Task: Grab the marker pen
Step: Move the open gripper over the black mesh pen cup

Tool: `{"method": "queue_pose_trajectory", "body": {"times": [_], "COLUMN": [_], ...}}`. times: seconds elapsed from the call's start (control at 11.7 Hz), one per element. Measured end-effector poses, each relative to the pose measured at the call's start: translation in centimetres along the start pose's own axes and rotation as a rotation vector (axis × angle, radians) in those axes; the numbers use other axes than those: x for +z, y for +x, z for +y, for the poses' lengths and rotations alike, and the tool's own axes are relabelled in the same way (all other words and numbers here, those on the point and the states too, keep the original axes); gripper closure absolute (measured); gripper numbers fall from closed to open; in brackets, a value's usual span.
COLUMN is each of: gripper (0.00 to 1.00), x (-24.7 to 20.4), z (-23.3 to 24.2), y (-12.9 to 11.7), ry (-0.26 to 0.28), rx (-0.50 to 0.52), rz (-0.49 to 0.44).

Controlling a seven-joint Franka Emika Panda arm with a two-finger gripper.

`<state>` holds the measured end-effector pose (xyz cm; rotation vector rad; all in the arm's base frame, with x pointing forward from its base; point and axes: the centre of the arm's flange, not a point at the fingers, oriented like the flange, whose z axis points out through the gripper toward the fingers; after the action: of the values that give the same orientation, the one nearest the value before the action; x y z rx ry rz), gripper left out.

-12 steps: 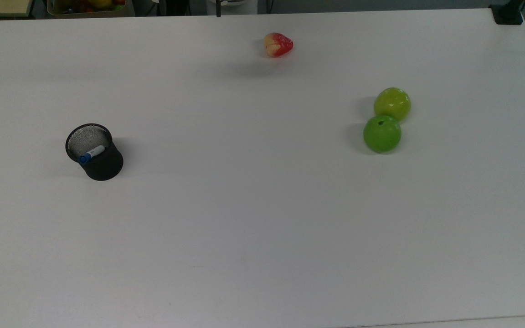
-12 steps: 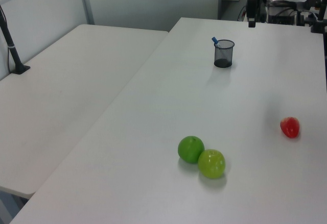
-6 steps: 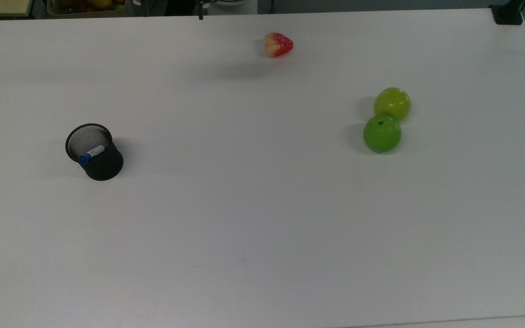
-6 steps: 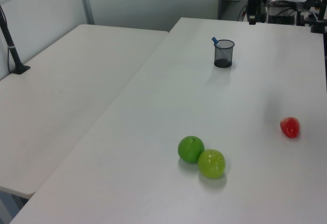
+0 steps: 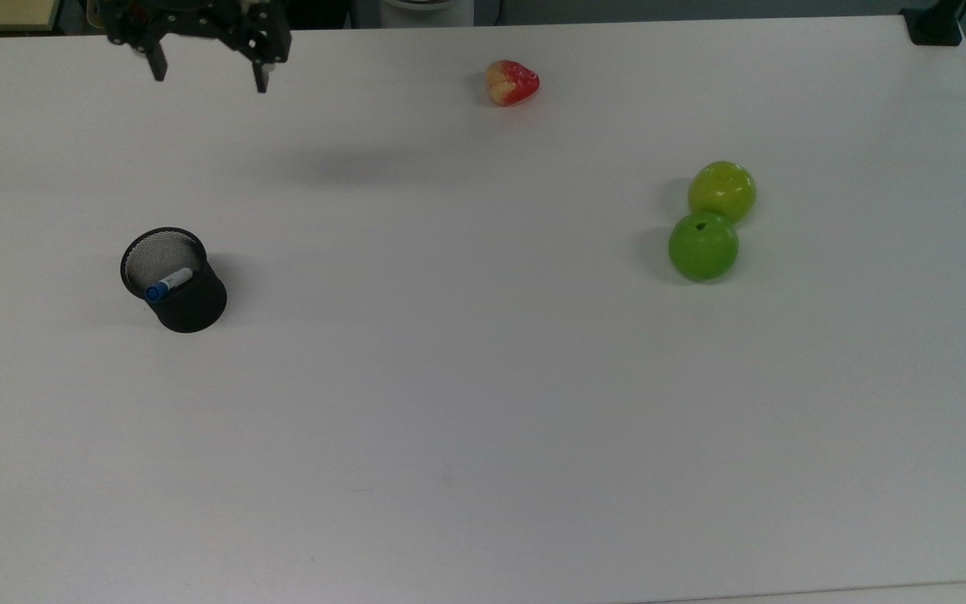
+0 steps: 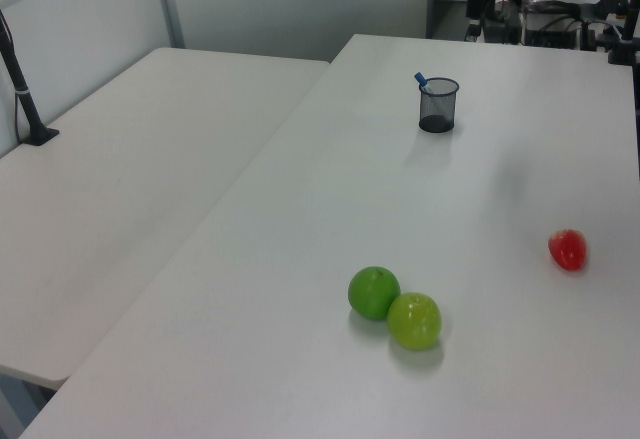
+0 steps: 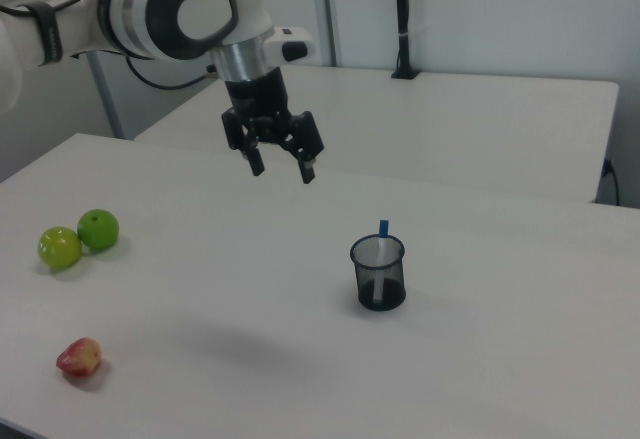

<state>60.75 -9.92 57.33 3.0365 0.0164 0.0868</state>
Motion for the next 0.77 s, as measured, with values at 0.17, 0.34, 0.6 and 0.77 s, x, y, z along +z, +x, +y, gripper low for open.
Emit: {"method": "queue_pose_trajectory", "body": {"times": [0.17,0.34,0.6,0.77], "gripper": [0.0,0.0,0.0,0.0], "x": [0.7,2.7,5.7,8.1], "z": [1.7,2.9,3.3,3.4], "y": [1.0,2.4,4.3,5.8], "ry": [-0.014,-0.027,-0.041,-0.052], "rx": [0.012,0.021,0.023,0.019], "rz": [0.062,0.104,0.152,0.197]}}
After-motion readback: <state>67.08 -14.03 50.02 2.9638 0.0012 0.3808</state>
